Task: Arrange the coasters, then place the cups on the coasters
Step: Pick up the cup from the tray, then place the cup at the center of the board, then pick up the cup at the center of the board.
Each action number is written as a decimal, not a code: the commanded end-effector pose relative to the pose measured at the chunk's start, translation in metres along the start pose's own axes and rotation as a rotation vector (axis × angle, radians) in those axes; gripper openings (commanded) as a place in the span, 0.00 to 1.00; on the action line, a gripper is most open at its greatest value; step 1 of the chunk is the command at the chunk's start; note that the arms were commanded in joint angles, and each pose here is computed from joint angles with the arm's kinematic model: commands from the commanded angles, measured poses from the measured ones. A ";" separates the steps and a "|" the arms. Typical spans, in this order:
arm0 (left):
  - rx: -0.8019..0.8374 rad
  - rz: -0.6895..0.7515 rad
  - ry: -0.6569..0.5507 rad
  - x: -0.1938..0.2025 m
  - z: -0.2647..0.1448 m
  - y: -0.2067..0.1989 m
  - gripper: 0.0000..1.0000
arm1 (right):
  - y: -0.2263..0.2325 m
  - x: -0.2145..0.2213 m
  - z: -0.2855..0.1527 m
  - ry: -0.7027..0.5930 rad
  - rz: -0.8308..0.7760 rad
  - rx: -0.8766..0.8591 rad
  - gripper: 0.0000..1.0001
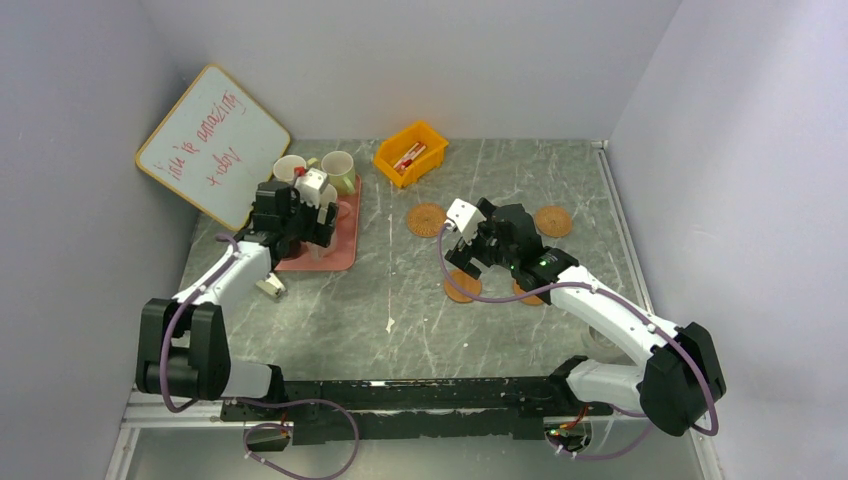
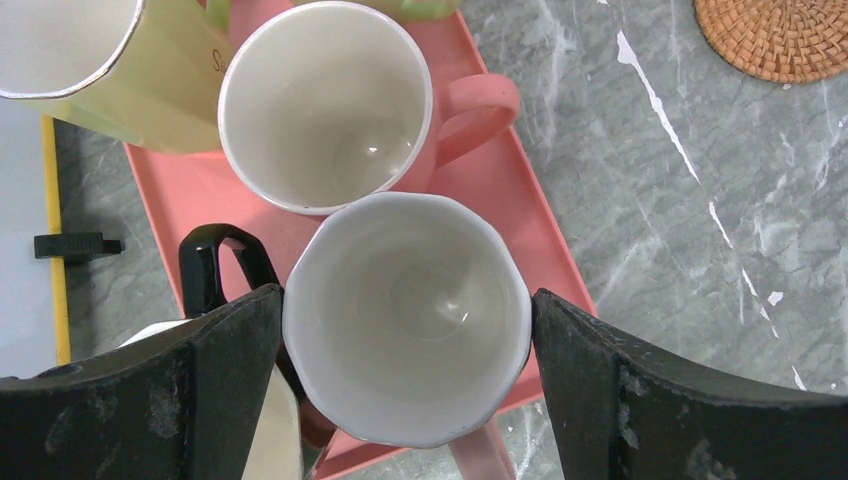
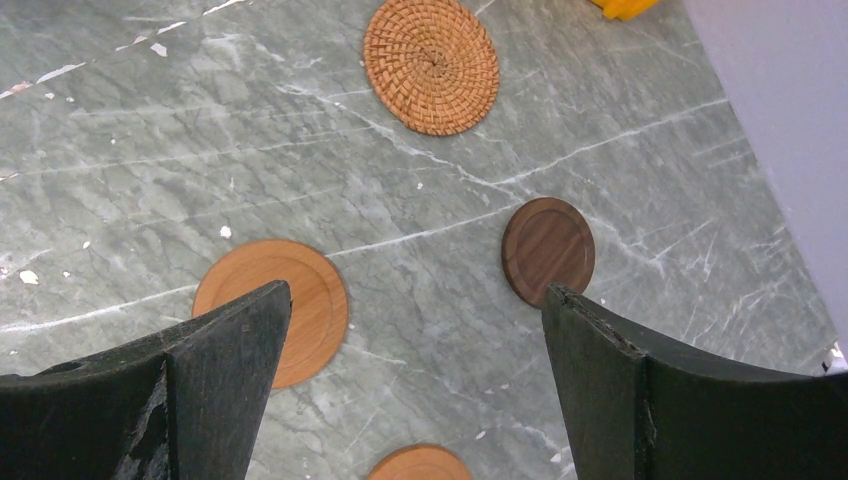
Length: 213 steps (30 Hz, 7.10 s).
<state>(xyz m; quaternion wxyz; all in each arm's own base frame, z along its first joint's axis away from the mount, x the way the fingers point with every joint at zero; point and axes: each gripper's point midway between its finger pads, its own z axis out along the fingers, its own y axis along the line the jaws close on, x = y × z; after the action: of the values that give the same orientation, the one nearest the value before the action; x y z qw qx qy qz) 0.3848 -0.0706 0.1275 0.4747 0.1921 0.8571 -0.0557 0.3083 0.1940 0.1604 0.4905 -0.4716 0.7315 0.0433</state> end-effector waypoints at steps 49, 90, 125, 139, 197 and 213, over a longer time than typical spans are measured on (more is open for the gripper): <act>0.171 0.153 -0.169 -0.069 -0.031 -0.050 0.05 | -0.001 -0.013 -0.001 -0.050 0.000 0.000 1.00; 0.271 0.154 -0.302 -0.100 -0.038 -0.145 0.97 | 0.003 -0.013 0.000 -0.057 -0.003 -0.020 1.00; -0.072 -0.042 -0.351 -0.060 -0.072 0.024 0.97 | 0.127 -0.167 0.069 -0.275 -0.076 0.281 1.00; -0.079 -0.037 -0.364 -0.060 -0.074 0.025 0.97 | 0.128 -0.139 0.089 -0.240 -0.059 0.346 1.00; -0.062 -0.026 -0.381 -0.060 -0.076 0.020 0.97 | 0.105 -0.085 0.114 -0.086 0.219 -0.056 0.67; -0.064 -0.024 -0.383 -0.060 -0.076 0.020 0.97 | 0.105 -0.078 0.117 -0.073 0.241 -0.088 0.55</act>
<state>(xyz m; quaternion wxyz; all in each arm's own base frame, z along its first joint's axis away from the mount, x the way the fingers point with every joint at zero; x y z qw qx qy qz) 0.3601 -0.0449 0.2049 0.6116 0.1492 0.7744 -0.0634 0.3104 0.3562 0.1006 0.4689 -0.4115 0.7702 0.1326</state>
